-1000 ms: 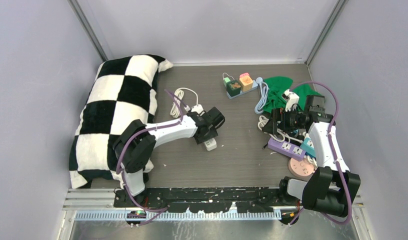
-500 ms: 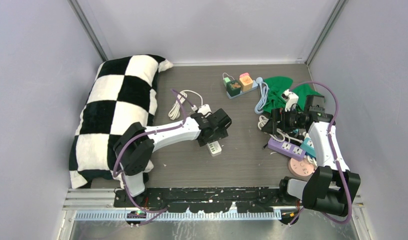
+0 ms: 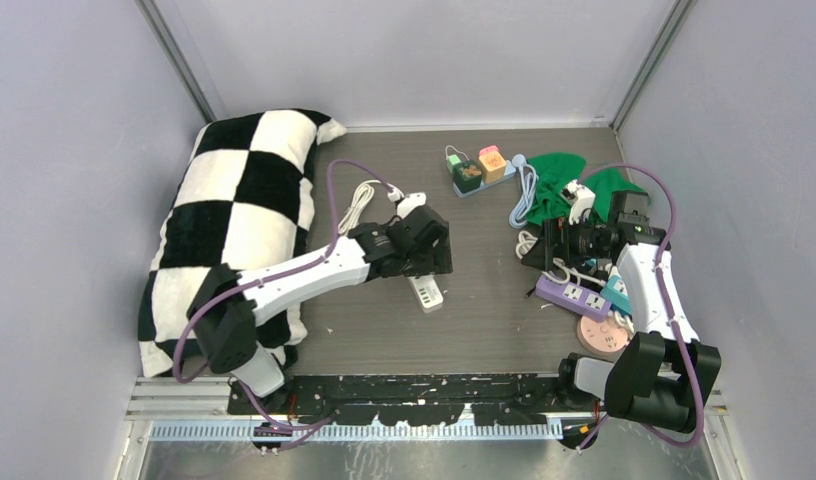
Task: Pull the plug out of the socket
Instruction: Move the socket to the center of the board.
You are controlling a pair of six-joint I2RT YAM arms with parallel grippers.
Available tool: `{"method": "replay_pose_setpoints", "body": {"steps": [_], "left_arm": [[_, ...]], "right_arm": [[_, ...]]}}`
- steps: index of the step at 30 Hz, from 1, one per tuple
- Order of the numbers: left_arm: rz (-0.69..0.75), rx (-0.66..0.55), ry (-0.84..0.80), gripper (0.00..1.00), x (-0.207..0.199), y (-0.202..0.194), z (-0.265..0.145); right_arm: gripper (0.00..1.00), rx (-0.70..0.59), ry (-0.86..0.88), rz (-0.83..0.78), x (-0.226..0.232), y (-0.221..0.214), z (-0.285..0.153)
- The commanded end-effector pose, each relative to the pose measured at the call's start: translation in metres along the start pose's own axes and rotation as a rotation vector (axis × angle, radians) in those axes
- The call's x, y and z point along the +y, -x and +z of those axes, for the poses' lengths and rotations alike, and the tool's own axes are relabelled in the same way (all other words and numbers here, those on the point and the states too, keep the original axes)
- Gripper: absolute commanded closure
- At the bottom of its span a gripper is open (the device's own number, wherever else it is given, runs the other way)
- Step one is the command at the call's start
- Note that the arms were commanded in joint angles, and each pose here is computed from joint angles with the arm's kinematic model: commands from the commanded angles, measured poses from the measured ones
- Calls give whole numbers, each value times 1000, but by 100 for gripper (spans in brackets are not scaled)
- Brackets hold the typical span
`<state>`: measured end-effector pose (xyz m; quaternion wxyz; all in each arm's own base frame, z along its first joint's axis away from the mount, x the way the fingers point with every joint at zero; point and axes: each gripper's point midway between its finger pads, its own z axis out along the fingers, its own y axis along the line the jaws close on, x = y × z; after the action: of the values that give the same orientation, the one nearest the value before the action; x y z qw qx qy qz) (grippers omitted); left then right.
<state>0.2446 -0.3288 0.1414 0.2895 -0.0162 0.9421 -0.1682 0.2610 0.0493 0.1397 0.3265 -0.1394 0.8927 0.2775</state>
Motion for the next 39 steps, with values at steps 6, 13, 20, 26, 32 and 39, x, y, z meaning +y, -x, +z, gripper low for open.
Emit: {"method": "replay_pose_setpoints", "body": {"steps": [6,13,20,26,32,39], "left_arm": [[549,-93,-396,9,-26,16,-71],[724,-2,-399,9,14,20,-67],[702,118,-435,8,45,36,-49],[789,111,-356,5,67,52,-10],[894,81,-343,4,69,61,23],[997,56,-352,6,69,65,49]], "right_arm": [[0,-14,54,-22,8,0,1],[0,-16,67,-22,10,0,1],[0,-15,71,-26,11,0,1],[0,-13,73,-25,11,-1,1],[0,-8,71,-24,10,-2,2],[0,-3,67,-24,9,-3,2]]}}
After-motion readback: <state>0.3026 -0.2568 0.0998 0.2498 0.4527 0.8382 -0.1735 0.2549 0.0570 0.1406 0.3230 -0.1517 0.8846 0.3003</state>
